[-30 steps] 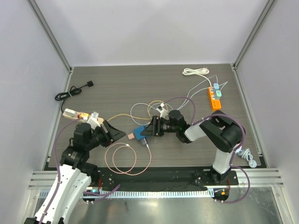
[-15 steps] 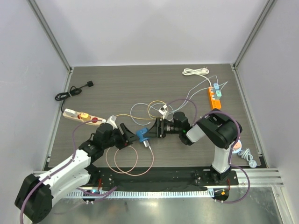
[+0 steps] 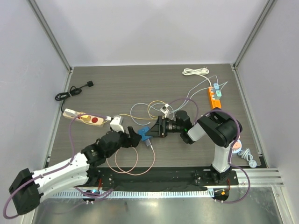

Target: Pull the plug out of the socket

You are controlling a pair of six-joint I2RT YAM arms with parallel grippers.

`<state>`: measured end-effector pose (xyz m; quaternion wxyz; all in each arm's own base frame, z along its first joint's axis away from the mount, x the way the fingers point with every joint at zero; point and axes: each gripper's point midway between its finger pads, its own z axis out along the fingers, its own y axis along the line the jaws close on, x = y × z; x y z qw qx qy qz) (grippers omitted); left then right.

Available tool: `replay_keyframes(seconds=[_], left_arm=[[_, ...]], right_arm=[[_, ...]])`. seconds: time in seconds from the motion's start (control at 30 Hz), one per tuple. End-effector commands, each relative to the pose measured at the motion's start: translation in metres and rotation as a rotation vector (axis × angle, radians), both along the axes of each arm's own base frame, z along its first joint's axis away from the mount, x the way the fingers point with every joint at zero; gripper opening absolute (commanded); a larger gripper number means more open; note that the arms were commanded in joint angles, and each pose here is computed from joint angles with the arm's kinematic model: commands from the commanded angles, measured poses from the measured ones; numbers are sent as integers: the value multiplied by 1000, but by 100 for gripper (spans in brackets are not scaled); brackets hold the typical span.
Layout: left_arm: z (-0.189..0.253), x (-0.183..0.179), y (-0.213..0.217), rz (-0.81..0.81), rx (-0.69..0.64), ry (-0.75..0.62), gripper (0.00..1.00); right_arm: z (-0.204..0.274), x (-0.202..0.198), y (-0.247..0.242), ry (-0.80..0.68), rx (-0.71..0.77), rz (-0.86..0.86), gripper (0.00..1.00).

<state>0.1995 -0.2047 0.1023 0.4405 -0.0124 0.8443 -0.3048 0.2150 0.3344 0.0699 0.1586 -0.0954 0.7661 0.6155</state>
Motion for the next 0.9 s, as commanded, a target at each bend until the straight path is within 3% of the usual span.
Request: replay_keyframes(seconds=[0.0, 0.13, 0.3, 0.57, 0.73, 0.87], left_arm=[[33, 23, 2, 56, 130, -283, 79], [29, 19, -2, 20, 244, -418, 74], [15, 16, 3, -15, 306, -450, 73], [29, -5, -5, -156, 201, -580, 66], [22, -11, -21, -252, 223, -545, 66], [8, -15, -33, -326, 267, -499, 73]], right_arm=[[32, 2, 6, -23, 127, 49, 1], [46, 3, 3, 0, 221, 55, 1], [48, 3, 0, 62, 281, 58, 1], [48, 3, -1, 67, 282, 58, 1], [49, 3, -2, 81, 283, 61, 1], [51, 2, -3, 78, 284, 64, 1]])
